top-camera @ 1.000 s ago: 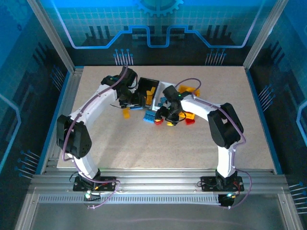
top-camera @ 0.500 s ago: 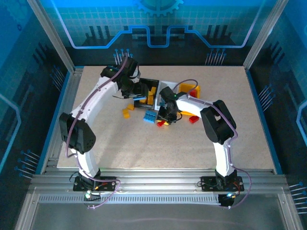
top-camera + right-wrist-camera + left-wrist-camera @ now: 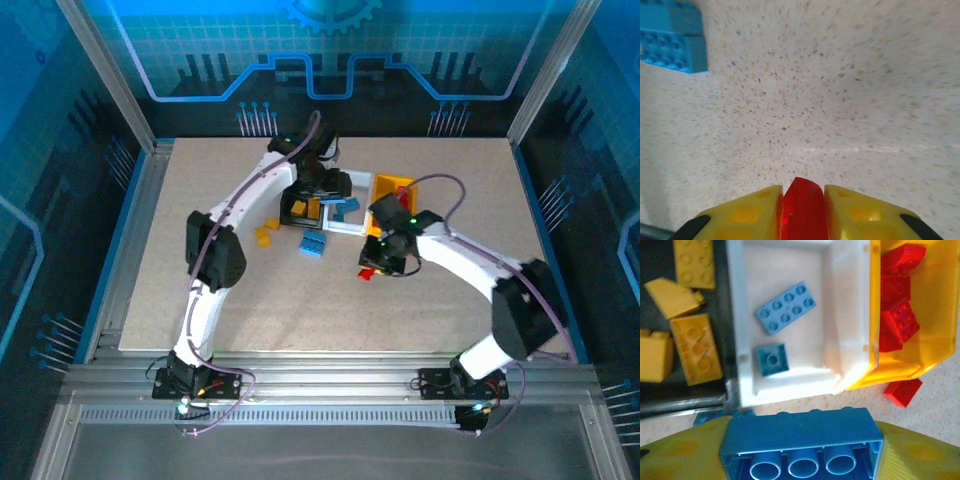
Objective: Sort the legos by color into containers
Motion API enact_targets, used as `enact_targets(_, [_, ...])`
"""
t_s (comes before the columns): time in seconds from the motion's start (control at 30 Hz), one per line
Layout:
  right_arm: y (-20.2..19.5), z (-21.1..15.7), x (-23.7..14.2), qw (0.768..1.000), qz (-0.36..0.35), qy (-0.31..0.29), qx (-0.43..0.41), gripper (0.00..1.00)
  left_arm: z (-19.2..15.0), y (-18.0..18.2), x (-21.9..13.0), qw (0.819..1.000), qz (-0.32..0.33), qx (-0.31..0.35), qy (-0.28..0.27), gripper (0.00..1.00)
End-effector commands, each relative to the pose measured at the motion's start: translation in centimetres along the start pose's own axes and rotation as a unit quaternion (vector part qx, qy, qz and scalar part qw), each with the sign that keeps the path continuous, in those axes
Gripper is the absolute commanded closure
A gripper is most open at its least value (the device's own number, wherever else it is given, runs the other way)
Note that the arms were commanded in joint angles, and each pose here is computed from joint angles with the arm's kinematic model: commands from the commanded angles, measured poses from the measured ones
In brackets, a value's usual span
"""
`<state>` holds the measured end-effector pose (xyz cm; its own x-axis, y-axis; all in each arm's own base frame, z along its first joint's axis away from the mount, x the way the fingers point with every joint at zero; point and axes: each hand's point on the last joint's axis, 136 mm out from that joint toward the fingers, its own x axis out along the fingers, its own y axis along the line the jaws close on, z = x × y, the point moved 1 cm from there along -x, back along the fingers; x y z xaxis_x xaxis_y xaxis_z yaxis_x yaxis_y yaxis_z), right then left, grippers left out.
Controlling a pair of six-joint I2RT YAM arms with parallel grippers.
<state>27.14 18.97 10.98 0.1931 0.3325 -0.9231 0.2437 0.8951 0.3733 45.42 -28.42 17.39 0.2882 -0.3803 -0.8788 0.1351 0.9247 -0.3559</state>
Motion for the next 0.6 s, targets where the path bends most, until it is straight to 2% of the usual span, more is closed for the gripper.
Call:
enact_targets(0.0, [-3.0, 1.2, -2.3, 0.999, -0.025, -0.026, 0.014, 0.71, 0.5, -0.5, 2.2, 1.000, -0.005, -0.012, 0.015, 0.39])
enact_targets(0.2, [-4.7, 6.4, -5.8, 0.996, -0.005, -0.075, 0.043, 0.71, 2.1, -1.0, 5.0, 0.999, -0.030, -0.027, 0.010, 0.23])
enact_targets(0.4, [-4.6, 12.4, -6.2, 0.994, 0.003, -0.092, 0.055, 0.71, 2.3, -1.2, 3.7, 0.999, -0.042, -0.029, 0.003, 0.01])
enact_targets(0.5, [-4.5, 15.0, -5.5, 0.994, 0.002, -0.095, 0.061, 0.70, 1.5, -1.2, 1.9, 0.999, -0.039, -0.023, 0.005, 0.01])
enact_targets(0.57, [-4.4, 16.5, -4.8, 0.993, -0.003, -0.096, 0.061, 0.65, 0.4, -0.6, 0.4, 0.999, -0.028, -0.021, 0.006, 0.01])
